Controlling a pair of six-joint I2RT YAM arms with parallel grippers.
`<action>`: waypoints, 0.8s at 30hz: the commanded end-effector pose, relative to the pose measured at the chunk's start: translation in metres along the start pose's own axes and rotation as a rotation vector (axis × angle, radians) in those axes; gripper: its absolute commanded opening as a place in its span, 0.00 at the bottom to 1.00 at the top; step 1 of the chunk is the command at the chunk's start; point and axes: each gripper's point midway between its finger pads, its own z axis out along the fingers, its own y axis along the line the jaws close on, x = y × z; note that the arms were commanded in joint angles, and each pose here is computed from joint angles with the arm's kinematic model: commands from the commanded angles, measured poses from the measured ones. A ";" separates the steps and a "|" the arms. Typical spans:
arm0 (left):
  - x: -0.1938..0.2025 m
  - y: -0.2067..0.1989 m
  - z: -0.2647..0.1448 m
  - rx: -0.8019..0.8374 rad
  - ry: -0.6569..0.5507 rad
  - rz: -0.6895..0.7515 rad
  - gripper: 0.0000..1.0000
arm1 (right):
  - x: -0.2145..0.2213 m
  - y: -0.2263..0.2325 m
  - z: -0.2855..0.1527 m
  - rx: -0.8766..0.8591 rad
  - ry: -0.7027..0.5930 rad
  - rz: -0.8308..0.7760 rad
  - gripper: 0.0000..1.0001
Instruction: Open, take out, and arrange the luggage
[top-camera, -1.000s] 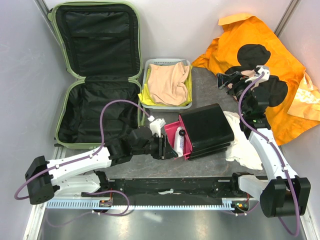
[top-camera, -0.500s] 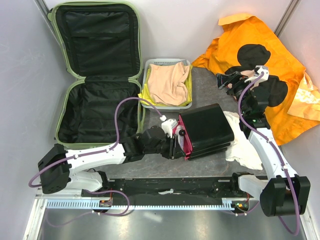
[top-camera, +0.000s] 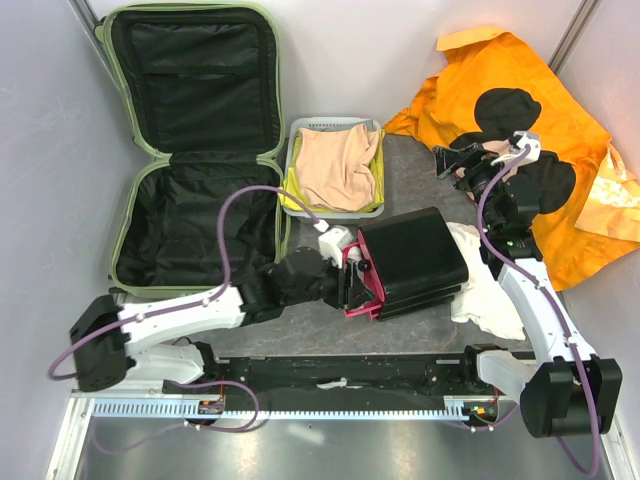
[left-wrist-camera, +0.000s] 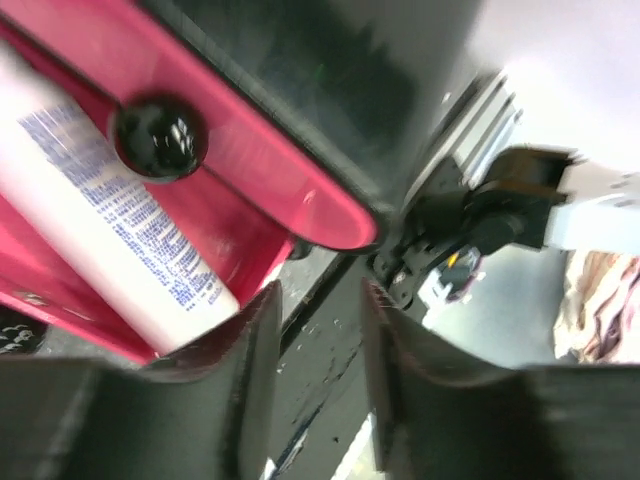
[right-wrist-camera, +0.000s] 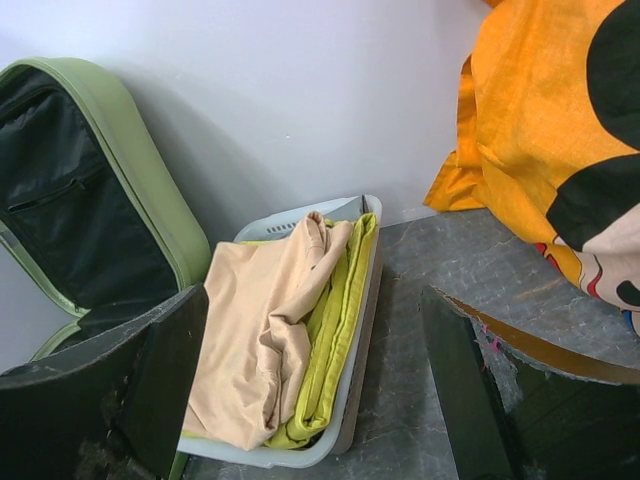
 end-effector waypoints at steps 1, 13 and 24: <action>-0.058 0.001 -0.049 -0.067 -0.259 0.043 0.66 | -0.012 0.007 -0.006 -0.016 -0.041 -0.021 0.94; 0.012 0.149 -0.058 -0.375 -0.111 -0.286 0.58 | -0.014 0.014 -0.007 -0.046 -0.045 0.006 0.94; -0.005 0.132 0.008 -0.201 -0.057 -0.226 0.46 | -0.021 0.015 -0.015 -0.037 -0.059 -0.011 0.94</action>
